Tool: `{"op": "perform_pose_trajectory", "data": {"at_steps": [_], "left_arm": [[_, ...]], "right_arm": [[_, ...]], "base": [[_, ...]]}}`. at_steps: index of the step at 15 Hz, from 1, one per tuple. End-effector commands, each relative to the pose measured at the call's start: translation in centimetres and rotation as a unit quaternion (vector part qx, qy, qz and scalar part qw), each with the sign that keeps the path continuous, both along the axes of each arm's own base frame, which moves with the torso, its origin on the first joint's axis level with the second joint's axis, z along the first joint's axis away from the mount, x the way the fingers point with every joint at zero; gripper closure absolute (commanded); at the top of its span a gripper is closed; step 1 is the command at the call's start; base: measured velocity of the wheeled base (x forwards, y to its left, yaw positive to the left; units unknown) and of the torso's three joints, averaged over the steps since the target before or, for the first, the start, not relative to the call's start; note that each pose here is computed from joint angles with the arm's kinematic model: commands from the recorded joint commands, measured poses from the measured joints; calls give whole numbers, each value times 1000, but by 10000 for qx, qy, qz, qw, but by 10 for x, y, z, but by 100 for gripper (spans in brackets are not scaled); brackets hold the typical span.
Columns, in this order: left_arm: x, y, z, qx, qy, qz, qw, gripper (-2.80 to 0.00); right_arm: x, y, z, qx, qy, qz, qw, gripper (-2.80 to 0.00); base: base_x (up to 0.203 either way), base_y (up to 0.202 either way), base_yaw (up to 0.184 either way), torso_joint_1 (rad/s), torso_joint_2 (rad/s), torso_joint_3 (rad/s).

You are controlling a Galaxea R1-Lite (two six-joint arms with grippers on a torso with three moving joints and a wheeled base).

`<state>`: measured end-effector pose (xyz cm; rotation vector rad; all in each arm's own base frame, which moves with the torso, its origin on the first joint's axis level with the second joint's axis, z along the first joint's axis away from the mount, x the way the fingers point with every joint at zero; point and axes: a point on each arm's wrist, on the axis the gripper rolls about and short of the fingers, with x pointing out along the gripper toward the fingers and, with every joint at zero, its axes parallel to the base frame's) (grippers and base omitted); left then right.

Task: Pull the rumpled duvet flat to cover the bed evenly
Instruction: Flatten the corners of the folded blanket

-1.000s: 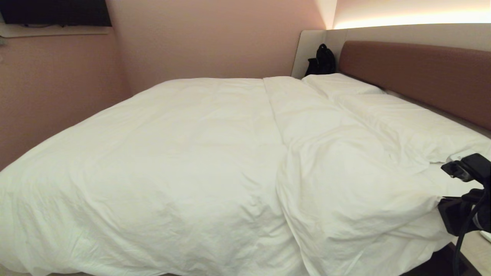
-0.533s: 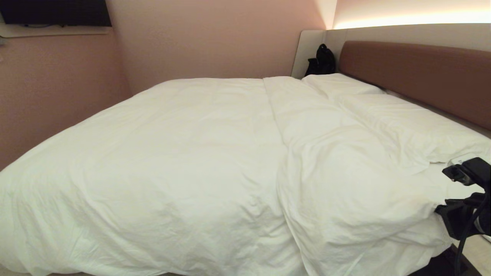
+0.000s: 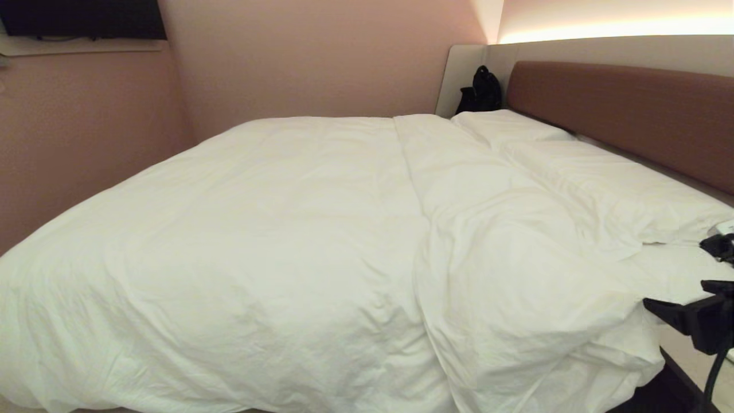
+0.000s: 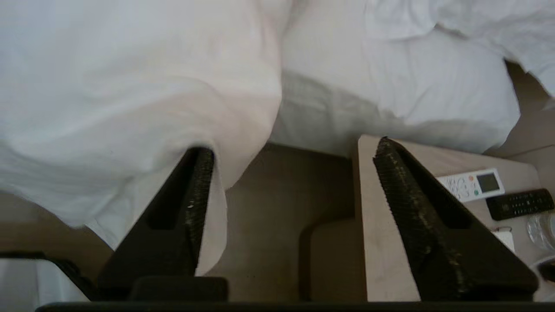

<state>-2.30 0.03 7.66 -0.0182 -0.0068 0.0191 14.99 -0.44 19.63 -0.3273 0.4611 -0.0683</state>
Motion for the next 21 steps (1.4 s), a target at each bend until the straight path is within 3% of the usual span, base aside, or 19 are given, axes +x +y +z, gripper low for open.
{"op": "perform_pose_trajectory", "data": {"at_steps": [1,6,11,12,21], "left_arm": [[0,0,0,-3,2,4,10000,0],[0,0,0,-9,-6,4,10000,0],[0,0,0,-4,-5,4,10000,0],[0,0,0,-6,-5,4,10000,0],[0,0,0,-1,-5,4,10000,0]], "right_arm": [[-29,2,19,315,-165,242,9991,-280],[-59,7,78,1660,-286,728,9830,-280],[-37,7,88,1941,-147,620,9789,-280],[-30,6,87,2006,-81,574,9780,0],[80,-2,91,2517,508,108,9664,0]], "base": [[0,0,0,0,0,0],[0,0,0,0,0,0],[0,0,0,0,0,0],[0,0,0,0,0,0],[0,0,0,0,0,0]]}}
